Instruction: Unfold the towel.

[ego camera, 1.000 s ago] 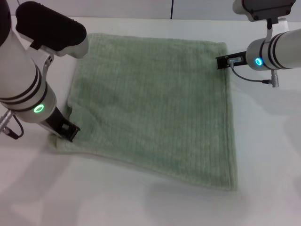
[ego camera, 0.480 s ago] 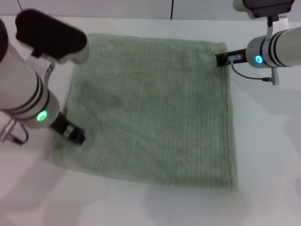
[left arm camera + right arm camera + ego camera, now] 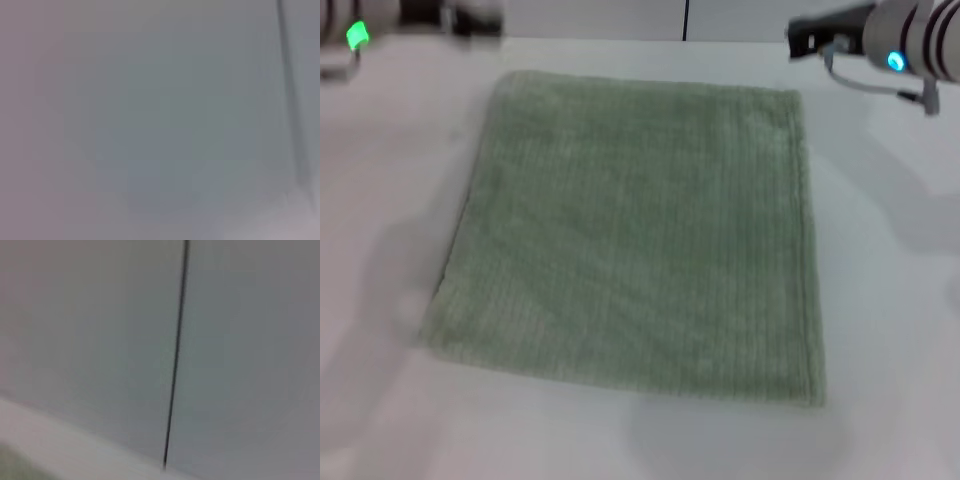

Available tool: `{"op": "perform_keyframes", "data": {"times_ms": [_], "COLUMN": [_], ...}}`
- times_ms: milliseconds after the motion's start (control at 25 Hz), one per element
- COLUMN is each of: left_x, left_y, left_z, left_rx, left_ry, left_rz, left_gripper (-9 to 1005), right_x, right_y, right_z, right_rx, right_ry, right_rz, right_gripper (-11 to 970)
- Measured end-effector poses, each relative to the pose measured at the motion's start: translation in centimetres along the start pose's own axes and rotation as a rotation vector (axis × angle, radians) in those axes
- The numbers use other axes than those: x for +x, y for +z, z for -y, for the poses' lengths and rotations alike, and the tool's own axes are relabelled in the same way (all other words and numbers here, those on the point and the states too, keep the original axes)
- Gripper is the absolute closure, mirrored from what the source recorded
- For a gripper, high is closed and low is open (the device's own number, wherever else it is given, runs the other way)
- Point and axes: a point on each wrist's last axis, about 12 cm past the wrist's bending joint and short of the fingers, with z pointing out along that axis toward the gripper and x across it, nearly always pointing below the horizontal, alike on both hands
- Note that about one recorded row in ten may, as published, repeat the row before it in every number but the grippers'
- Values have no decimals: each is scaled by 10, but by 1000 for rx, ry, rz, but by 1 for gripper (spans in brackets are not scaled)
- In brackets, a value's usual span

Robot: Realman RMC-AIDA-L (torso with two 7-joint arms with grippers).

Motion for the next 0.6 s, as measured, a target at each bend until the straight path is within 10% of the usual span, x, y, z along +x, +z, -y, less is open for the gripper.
{"op": "perform_keyframes", "data": {"times_ms": [160, 320, 600], "left_x": [6, 41, 113], "left_y": [-14, -21, -4], "left_z": [-25, -20, -1], "left_rx": [-214, -379, -571], "left_ry": [8, 30, 4], "left_rz": [402, 725, 881], "left_gripper": [192, 162, 162], "right_x": [-18, -10, 58], "right_y": [-27, -58, -96], "right_z": [-6, -10, -23], "right_rx": [27, 101, 279], "right_ry": [-72, -123, -125], "right_rz": [218, 462, 829], "right_gripper": [960, 960, 960]}}
